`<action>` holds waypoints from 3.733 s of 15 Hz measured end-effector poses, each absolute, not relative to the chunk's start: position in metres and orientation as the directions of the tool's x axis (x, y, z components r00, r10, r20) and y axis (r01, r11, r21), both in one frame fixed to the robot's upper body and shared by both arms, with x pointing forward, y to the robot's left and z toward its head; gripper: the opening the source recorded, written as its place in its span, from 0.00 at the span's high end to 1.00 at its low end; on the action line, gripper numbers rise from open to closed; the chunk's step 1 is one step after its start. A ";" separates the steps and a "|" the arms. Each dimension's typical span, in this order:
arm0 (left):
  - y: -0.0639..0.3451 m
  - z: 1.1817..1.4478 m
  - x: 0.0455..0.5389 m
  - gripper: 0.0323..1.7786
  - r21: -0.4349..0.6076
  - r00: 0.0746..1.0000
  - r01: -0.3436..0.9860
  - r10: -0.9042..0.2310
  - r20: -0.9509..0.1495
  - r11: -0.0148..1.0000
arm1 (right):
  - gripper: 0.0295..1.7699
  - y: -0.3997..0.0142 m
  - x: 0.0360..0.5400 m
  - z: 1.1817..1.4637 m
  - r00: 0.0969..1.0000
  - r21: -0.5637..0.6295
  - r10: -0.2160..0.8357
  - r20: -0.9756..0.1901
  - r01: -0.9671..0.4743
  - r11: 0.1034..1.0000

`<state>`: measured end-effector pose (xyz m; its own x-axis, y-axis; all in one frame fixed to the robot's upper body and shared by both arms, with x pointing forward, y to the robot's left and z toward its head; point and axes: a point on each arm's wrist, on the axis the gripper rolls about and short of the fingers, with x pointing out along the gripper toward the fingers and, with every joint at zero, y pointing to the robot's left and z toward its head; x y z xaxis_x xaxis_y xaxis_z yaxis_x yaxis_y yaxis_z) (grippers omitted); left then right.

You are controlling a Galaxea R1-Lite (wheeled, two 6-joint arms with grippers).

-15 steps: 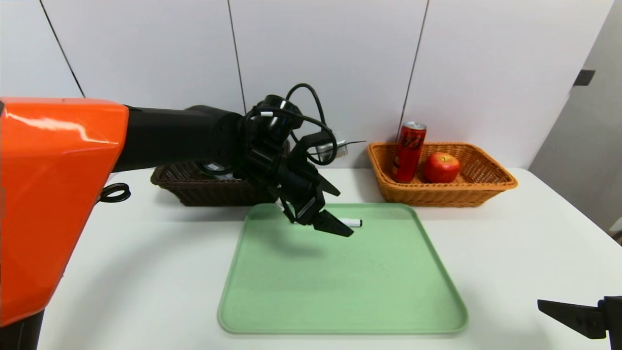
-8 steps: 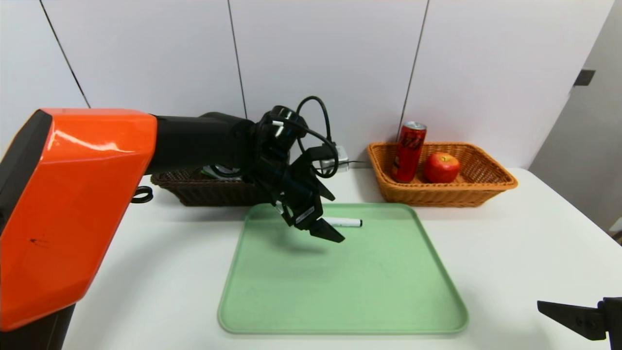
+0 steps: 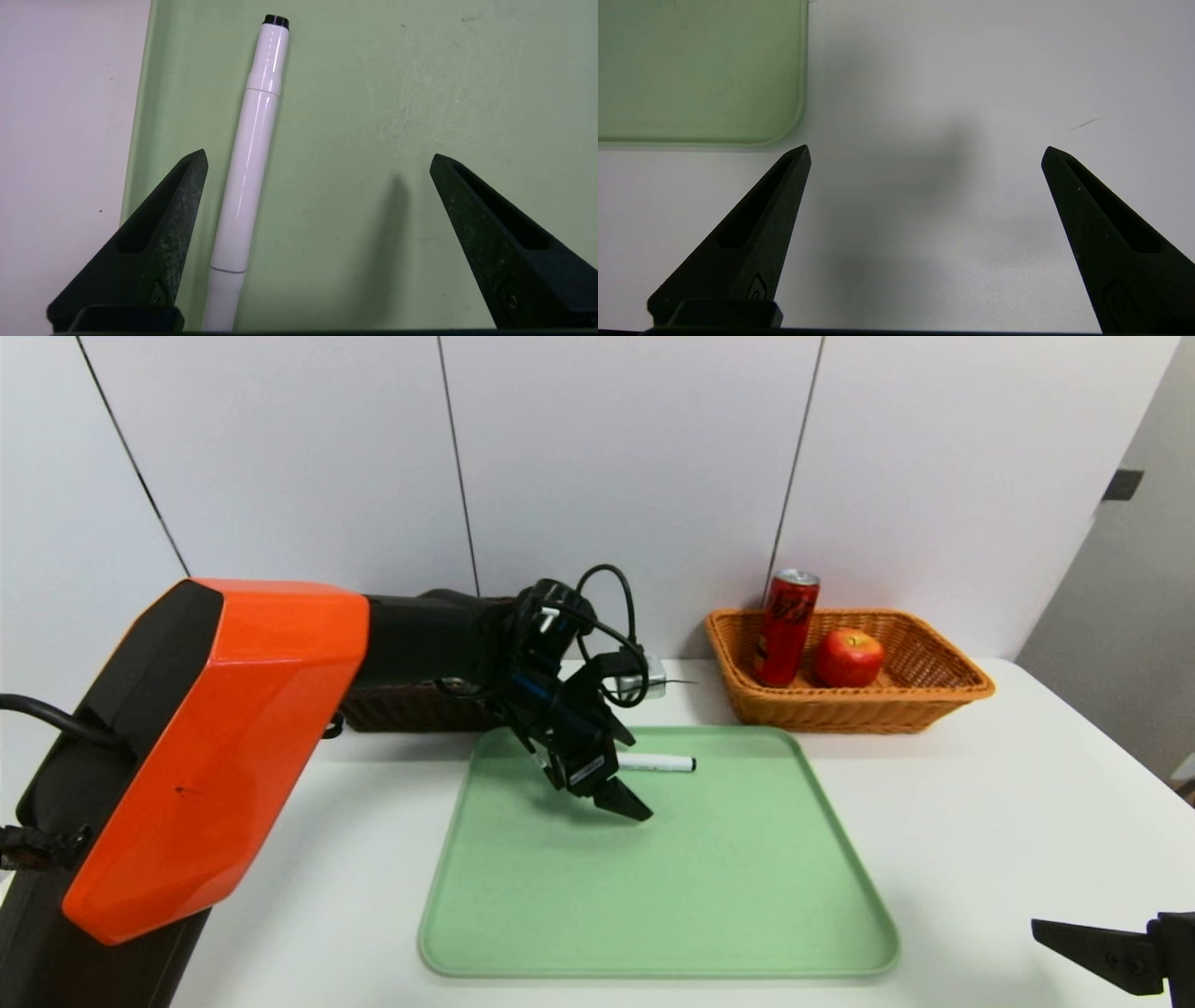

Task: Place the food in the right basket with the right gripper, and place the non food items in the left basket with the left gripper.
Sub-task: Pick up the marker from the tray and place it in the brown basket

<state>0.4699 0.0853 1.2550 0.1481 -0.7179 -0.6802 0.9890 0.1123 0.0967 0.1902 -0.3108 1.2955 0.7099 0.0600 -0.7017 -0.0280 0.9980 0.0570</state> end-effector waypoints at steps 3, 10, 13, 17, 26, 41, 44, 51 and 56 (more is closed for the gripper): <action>0.085 1.249 0.474 0.05 0.098 0.152 0.988 -0.718 -0.679 0.116 | 0.03 -0.311 0.190 1.295 0.707 0.066 0.062 -0.704 -0.021 0.998; 0.087 1.243 0.480 0.05 0.097 0.158 0.987 -0.717 -0.679 0.127 | 0.03 -0.311 0.190 1.295 0.706 0.065 0.062 -0.705 -0.023 0.998; 0.087 1.243 0.480 0.05 0.098 0.160 0.987 -0.718 -0.677 0.128 | 0.03 -0.310 0.191 1.295 0.706 0.066 0.064 -0.705 -0.024 0.998; 0.086 1.241 0.481 0.05 0.094 0.159 0.987 -0.718 -0.677 0.129 | 0.03 -0.310 0.191 1.295 0.707 0.065 0.064 -0.704 -0.026 0.998; 0.084 1.236 0.485 0.05 0.096 0.163 0.986 -0.722 -0.672 0.133 | 0.03 -0.310 0.190 1.295 0.708 0.065 0.066 -0.703 -0.028 0.997; 0.085 1.237 0.482 0.92 0.067 0.152 0.987 -0.718 -0.679 0.145 | 0.03 -0.310 0.189 1.298 0.718 0.069 0.070 -0.692 -0.031 0.997; 0.085 1.241 0.480 0.92 0.054 0.152 0.986 -0.718 -0.679 0.157 | 0.03 -0.310 0.189 1.298 0.720 0.070 0.071 -0.691 -0.030 0.997; 0.076 1.295 0.452 0.92 0.047 0.184 0.979 -0.772 -0.609 0.197 | 0.03 -0.311 0.186 1.298 0.722 0.079 0.080 -0.687 -0.036 0.996; 0.087 1.362 0.427 0.92 0.005 0.361 0.911 -0.789 -0.497 0.413 | 0.03 -0.311 0.185 1.299 0.725 0.083 0.090 -0.683 -0.045 0.996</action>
<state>0.4273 0.0871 1.3623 0.3609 -0.7893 -0.4968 0.9105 0.4134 0.0047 0.1850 -0.3112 1.2988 0.7249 0.0898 -0.6829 -0.0451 0.9955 0.0830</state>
